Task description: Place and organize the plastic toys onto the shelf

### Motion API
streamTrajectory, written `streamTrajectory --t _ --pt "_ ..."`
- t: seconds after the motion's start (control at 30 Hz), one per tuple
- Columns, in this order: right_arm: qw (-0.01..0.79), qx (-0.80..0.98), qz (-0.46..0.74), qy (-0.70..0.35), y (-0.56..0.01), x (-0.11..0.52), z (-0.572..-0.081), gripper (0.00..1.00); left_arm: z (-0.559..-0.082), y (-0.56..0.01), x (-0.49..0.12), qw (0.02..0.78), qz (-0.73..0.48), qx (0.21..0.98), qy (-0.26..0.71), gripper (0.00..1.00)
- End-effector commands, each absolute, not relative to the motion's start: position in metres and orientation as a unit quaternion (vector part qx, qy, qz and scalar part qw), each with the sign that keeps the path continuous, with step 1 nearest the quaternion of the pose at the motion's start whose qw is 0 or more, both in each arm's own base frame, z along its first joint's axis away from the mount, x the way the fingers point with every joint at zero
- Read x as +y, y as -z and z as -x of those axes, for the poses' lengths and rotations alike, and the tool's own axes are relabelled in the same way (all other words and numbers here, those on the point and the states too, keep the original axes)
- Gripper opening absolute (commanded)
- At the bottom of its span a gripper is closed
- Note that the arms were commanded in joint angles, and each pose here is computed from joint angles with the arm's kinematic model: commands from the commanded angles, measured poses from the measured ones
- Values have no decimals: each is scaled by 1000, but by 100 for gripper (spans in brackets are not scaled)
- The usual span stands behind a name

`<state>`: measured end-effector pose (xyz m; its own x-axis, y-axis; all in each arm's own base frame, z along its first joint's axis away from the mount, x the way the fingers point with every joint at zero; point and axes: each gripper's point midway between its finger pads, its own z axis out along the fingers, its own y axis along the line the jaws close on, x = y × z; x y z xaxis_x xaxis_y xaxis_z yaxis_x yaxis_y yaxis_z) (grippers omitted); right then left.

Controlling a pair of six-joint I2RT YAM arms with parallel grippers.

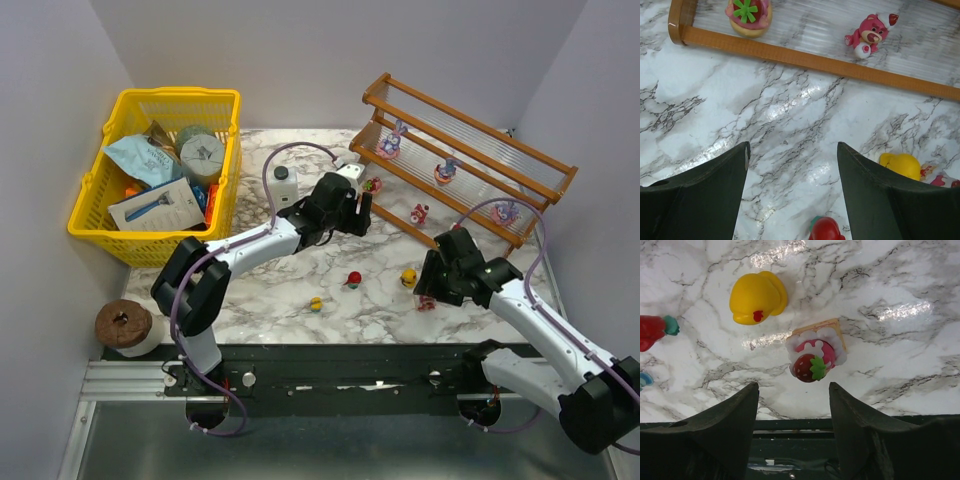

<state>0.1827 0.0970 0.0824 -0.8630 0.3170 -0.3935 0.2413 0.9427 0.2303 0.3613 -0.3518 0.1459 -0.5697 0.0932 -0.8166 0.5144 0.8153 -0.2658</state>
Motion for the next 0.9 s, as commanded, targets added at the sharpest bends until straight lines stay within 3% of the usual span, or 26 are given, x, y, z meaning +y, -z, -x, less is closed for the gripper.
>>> streamTrajectory --t 0.0,0.37,0.87 --pt "249 952 -158 -79 -79 94 -199 65 -353 -165 -347 440 -191 839 255 79" --pt "256 951 -169 -47 -70 83 -203 52 -351 -171 -336 451 -197 835 246 79" --pt "236 948 -212 -11 -71 69 -190 3 -350 -173 -329 454 -189 835 246 79"
